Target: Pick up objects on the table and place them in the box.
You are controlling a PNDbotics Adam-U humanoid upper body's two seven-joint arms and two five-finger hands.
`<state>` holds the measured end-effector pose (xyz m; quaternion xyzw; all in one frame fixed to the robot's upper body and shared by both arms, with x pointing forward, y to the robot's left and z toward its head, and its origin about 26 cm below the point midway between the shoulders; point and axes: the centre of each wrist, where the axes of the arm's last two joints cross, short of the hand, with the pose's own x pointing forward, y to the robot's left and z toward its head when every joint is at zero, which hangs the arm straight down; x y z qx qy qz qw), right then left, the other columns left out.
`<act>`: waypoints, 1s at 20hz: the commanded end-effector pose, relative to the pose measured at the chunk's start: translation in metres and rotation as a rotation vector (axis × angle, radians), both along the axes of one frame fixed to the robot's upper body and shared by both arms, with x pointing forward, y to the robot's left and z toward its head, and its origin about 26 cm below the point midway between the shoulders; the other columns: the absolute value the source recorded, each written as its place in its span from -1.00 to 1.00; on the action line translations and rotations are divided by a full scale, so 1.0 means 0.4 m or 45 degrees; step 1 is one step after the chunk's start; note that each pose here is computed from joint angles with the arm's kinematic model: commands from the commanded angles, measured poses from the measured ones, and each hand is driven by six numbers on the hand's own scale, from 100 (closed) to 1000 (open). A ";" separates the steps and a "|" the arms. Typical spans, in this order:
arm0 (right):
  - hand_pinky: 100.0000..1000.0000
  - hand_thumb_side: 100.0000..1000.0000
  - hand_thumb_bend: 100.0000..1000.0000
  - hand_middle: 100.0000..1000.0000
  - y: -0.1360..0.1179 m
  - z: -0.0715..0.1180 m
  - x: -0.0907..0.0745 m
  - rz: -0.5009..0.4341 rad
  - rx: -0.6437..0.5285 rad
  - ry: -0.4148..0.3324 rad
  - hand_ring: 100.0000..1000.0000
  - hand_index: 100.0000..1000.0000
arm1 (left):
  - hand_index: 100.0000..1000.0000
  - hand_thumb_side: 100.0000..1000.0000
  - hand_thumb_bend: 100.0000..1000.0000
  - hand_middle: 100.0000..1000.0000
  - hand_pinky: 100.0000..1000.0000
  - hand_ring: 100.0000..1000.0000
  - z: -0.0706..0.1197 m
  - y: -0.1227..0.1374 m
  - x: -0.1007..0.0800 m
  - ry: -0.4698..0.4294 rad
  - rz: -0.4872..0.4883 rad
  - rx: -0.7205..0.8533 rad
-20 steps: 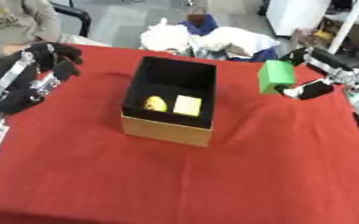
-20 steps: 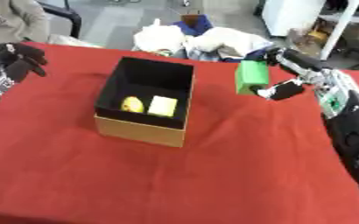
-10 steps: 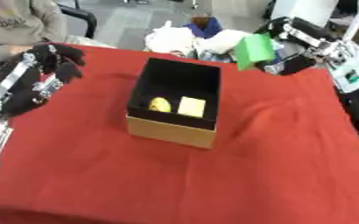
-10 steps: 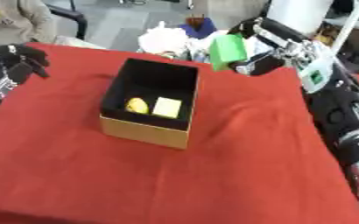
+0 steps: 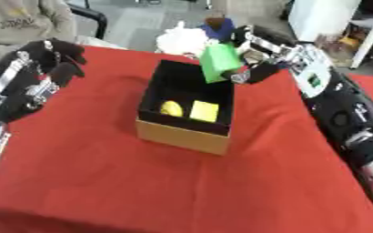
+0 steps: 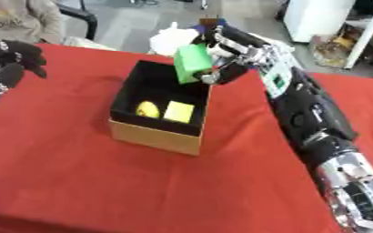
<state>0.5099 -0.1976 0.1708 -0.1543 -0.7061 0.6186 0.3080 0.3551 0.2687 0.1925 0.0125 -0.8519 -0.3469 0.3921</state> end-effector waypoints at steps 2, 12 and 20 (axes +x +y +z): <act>0.50 -0.37 -0.61 0.10 0.018 -0.002 0.000 0.007 -0.080 -0.026 0.50 0.61 | 0.47 0.34 -0.33 0.11 0.29 0.05 0.031 -0.003 -0.004 -0.048 -0.016 -0.016; 0.63 0.13 -0.15 0.80 0.001 0.007 -0.007 0.026 -0.183 -0.144 0.73 0.91 | 0.48 0.40 -0.36 0.12 0.30 0.05 0.015 0.011 -0.006 -0.020 0.019 -0.027; 0.59 -0.64 -0.25 0.69 -0.127 0.071 -0.036 0.048 0.117 -0.255 0.69 0.85 | 0.47 0.43 -0.38 0.11 0.30 0.04 -0.008 0.050 -0.012 0.002 0.120 -0.053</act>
